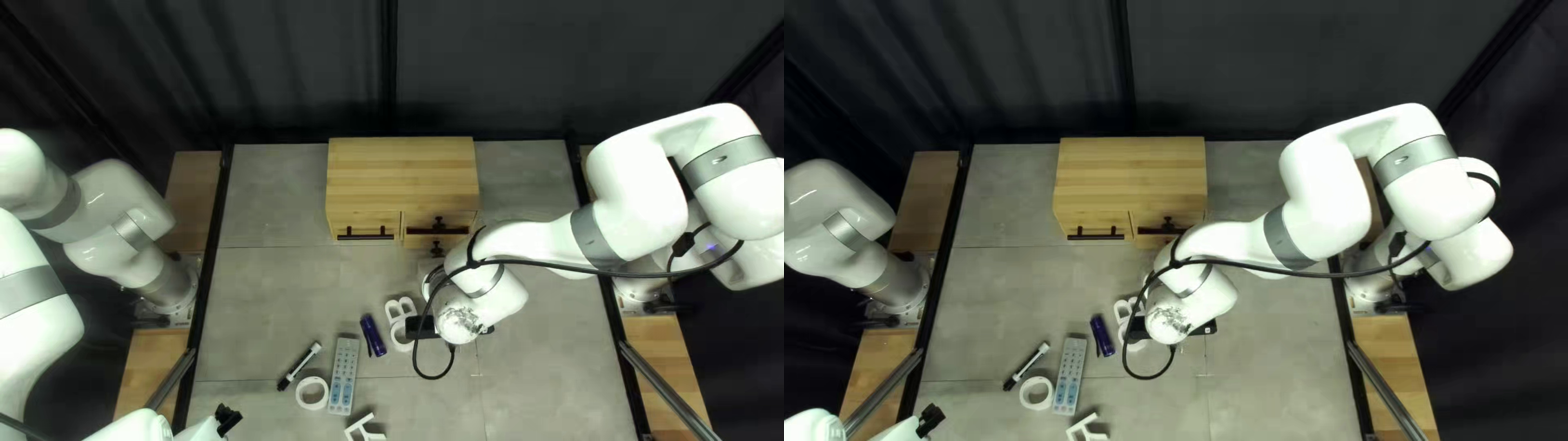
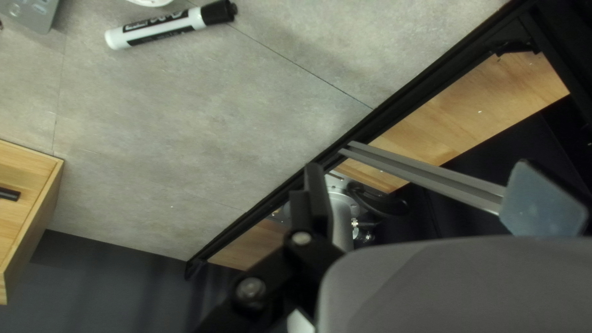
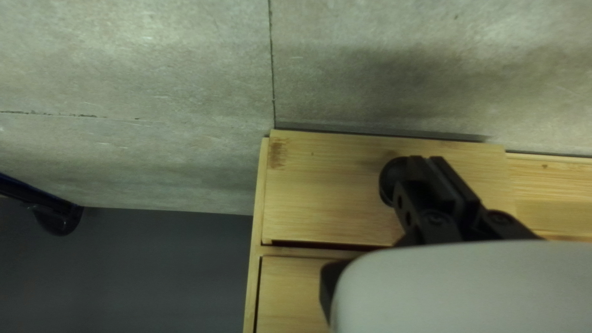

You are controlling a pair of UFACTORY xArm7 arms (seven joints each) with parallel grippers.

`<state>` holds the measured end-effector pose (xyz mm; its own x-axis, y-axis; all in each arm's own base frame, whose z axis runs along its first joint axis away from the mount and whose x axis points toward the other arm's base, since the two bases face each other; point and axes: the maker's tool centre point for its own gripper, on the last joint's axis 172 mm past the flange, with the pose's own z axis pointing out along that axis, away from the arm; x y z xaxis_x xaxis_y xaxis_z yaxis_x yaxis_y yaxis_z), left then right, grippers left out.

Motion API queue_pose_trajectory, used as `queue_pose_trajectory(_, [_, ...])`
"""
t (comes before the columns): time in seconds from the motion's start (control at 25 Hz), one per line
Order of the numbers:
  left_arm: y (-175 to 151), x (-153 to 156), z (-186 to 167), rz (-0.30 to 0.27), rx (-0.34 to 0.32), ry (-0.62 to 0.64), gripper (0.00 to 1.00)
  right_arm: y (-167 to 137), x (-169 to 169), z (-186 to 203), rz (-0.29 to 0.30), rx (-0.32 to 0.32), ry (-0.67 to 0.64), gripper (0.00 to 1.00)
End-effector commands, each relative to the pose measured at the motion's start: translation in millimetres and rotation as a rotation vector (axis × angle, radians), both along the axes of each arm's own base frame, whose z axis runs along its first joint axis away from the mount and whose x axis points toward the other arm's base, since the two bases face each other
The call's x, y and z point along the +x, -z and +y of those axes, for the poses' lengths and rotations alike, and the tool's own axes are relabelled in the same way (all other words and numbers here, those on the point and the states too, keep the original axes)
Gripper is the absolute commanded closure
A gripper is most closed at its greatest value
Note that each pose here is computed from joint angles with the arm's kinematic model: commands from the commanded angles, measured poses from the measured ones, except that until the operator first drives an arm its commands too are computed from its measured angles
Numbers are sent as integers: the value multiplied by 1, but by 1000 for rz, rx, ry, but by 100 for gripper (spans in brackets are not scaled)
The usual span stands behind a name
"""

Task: Open drawers and place objects into drawer and close

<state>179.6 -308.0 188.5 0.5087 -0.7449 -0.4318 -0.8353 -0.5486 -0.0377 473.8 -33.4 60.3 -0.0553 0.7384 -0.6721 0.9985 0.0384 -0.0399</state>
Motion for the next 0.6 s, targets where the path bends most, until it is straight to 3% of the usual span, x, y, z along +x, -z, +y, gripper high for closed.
queue_pose_trajectory(0.04, [0,0,0,0,0,0,0,0,2,2,-1,3,-2,0])
queue_pose_trajectory(0.6, [0,0,0,0,0,0,0,7,3,-12,-1,7,9,0])
